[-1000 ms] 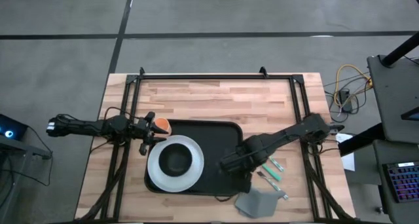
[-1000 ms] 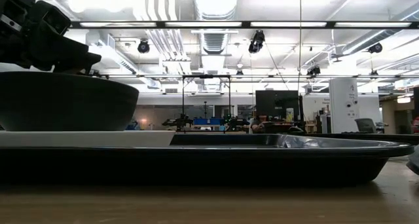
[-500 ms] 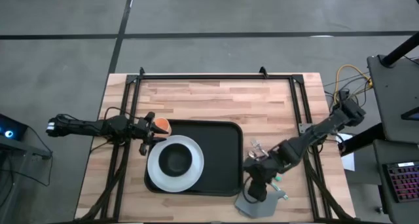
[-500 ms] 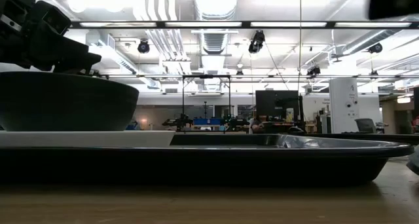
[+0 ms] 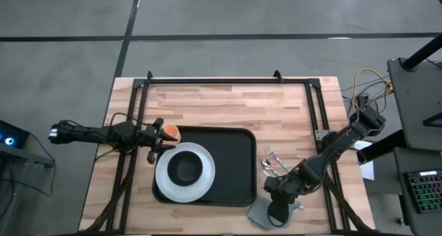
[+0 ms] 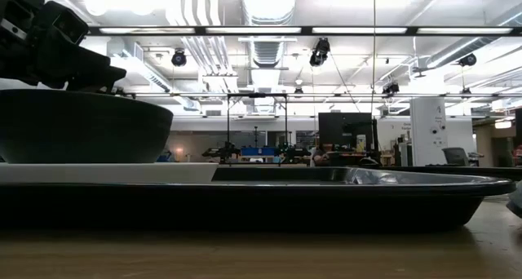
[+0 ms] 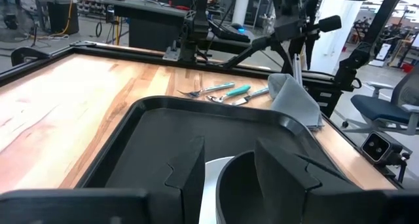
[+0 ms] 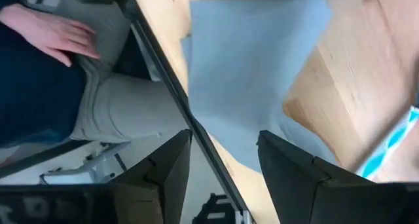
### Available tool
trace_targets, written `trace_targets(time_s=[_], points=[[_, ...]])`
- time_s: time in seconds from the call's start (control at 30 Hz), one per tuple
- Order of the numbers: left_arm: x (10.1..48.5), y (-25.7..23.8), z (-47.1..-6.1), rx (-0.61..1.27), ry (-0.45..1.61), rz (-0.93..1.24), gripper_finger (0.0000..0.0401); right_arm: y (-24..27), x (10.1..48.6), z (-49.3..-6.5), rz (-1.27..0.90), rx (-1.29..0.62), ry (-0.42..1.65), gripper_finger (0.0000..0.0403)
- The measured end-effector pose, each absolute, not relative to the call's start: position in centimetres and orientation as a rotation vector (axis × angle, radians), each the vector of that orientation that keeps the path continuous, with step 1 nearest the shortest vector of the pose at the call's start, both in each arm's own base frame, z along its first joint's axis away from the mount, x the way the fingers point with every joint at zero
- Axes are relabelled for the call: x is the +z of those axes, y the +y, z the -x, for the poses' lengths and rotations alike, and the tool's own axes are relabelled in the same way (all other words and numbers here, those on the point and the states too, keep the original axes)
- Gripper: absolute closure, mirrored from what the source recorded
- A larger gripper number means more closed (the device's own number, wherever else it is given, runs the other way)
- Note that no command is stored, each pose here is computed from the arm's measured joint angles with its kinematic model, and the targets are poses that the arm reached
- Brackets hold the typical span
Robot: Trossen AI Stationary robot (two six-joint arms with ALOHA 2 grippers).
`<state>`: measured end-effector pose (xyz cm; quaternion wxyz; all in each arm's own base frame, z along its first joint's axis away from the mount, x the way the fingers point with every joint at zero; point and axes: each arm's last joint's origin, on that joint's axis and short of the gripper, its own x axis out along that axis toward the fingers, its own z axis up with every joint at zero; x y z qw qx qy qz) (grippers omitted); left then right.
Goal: Set up tray
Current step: Put the gray napkin on the black serving tray
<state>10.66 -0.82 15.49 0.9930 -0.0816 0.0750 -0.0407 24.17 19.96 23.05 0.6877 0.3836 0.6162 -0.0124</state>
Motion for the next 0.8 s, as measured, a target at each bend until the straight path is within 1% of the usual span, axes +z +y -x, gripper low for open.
trace_targets(time_s=[0.43, 0.53, 0.7, 0.8], points=[[15.5, -0.8, -10.7, -0.081, 0.151, 0.163, 0.0286, 19.4, 21.8, -23.6, -0.83, -0.059, 1.406, 0.0176], [15.5, -0.8, -10.7, -0.081, 0.151, 0.163, 0.0286, 19.4, 21.6, -23.5, -0.826, -0.067, 1.412, 0.0172], [15.5, -0.8, -10.7, -0.081, 0.151, 0.163, 0.0286, 19.5, 20.6, -23.6, -0.808, -0.072, 1.428, 0.0178], [15.5, -0.8, -10.7, -0.082, 0.151, 0.163, 0.0286, 19.9, 19.8, -24.1, -0.799, -0.035, 1.418, 0.0181]])
